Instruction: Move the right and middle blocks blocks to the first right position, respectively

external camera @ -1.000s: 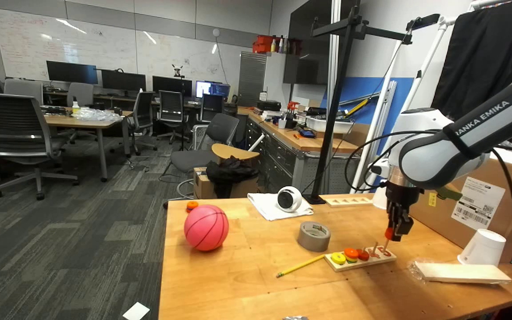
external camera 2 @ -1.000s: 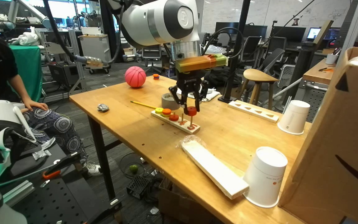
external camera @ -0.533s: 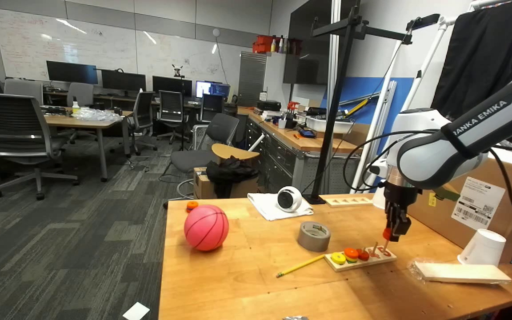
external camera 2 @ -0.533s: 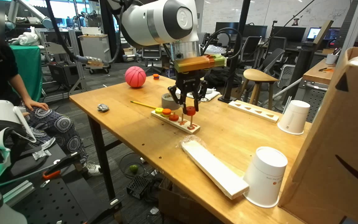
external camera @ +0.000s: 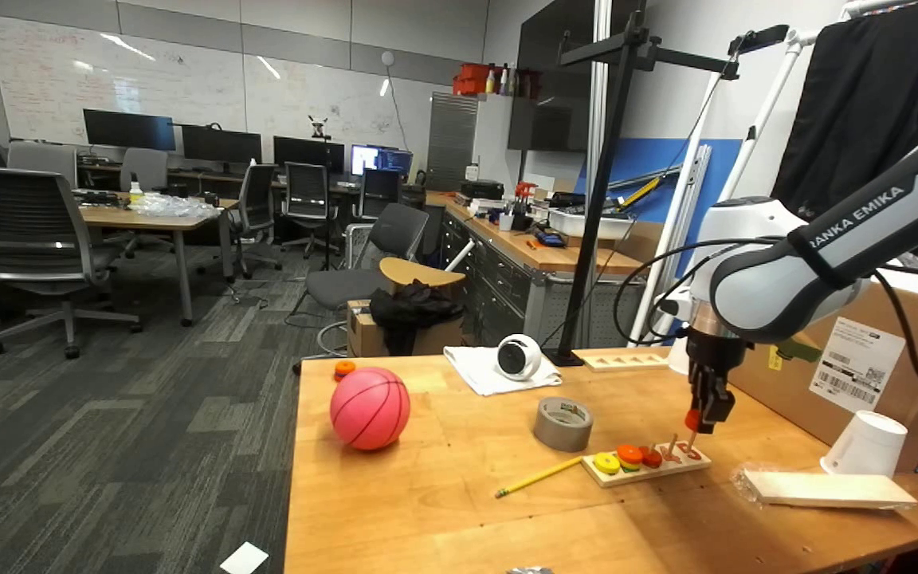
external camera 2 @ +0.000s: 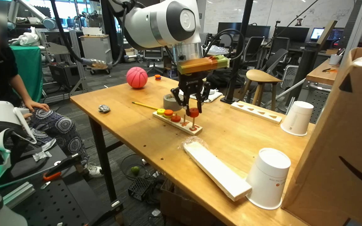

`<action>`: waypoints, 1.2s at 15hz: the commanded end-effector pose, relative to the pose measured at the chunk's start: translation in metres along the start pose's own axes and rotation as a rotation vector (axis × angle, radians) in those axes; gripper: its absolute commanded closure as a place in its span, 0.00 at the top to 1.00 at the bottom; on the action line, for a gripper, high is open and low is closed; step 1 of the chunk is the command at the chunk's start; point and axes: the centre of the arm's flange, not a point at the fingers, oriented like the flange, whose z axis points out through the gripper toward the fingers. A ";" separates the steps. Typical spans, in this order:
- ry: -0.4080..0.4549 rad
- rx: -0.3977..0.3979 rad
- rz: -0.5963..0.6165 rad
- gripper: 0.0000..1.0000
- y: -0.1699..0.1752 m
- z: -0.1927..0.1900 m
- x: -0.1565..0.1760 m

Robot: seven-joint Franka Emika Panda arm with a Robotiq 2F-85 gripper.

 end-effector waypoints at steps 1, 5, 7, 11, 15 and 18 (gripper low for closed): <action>0.002 -0.035 0.001 0.23 0.009 -0.002 0.006; -0.009 -0.029 0.004 0.23 0.011 0.004 0.005; -0.008 -0.024 0.008 0.23 0.011 0.003 0.003; -0.011 -0.007 0.019 0.23 0.007 0.004 0.001; -0.017 0.008 0.026 0.23 0.002 0.005 -0.003; -0.015 0.015 0.025 0.23 0.001 0.001 -0.003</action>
